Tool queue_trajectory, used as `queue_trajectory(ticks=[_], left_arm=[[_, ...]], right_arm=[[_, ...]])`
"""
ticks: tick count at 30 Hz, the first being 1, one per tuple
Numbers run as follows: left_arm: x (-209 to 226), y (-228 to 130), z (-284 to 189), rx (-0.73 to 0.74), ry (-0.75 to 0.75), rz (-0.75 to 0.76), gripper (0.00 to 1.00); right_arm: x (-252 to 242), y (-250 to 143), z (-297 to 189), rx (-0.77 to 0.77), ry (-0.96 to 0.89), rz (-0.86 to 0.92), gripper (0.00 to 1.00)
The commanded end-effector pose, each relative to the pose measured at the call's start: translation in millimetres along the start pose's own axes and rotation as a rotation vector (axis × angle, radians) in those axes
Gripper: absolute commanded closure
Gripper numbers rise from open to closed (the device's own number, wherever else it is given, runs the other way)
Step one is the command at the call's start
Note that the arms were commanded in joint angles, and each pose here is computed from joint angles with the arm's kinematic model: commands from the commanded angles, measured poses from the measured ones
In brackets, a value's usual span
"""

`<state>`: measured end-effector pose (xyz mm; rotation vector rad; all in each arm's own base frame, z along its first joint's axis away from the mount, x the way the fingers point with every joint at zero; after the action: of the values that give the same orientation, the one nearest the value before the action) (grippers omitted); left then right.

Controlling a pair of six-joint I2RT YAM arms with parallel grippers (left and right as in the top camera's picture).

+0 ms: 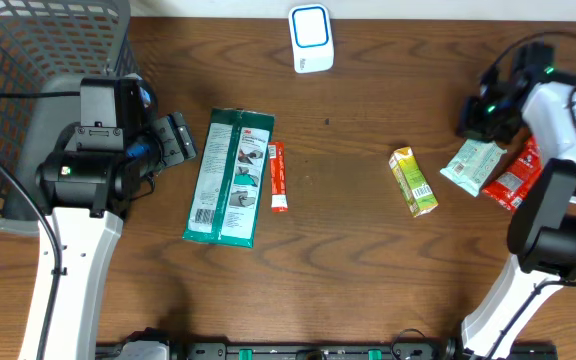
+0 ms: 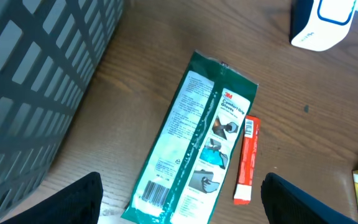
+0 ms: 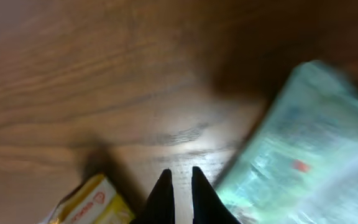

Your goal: Scan the item barcode

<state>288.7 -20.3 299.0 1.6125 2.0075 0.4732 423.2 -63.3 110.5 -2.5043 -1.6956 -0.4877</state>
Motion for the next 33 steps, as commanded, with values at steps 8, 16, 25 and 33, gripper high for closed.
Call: queue_trajectory(ticks=[8, 16, 25, 33], left_arm=[[0, 5, -5, -0.023, 0.001, -0.004, 0.18], [0, 5, -5, -0.023, 0.001, -0.004, 0.18], [0, 5, -5, -0.023, 0.001, -0.004, 0.18], [0, 4, -5, -0.018, 0.003, -0.004, 0.18]], right_arm=[[-55, -23, 16, 0.016, -0.418, 0.064, 0.91], [-46, -14, 12, 0.016, -0.292, -0.002, 0.89], [12, -14, -54, 0.040, -0.070, -0.128, 0.73], [17, -42, -62, 0.140, -0.096, -0.086, 0.62]])
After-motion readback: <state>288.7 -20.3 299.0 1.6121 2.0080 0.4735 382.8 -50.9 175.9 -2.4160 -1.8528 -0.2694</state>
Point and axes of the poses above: each gripper's point midway between its finger pads, its own z axis out along the fingers, its own x axis along the line the jaws close on, y = z × x, the point moved 7 cm from there along -z, back along the fingers, and after that the axes turned 6 degrees about z, right-handed, at the moved point
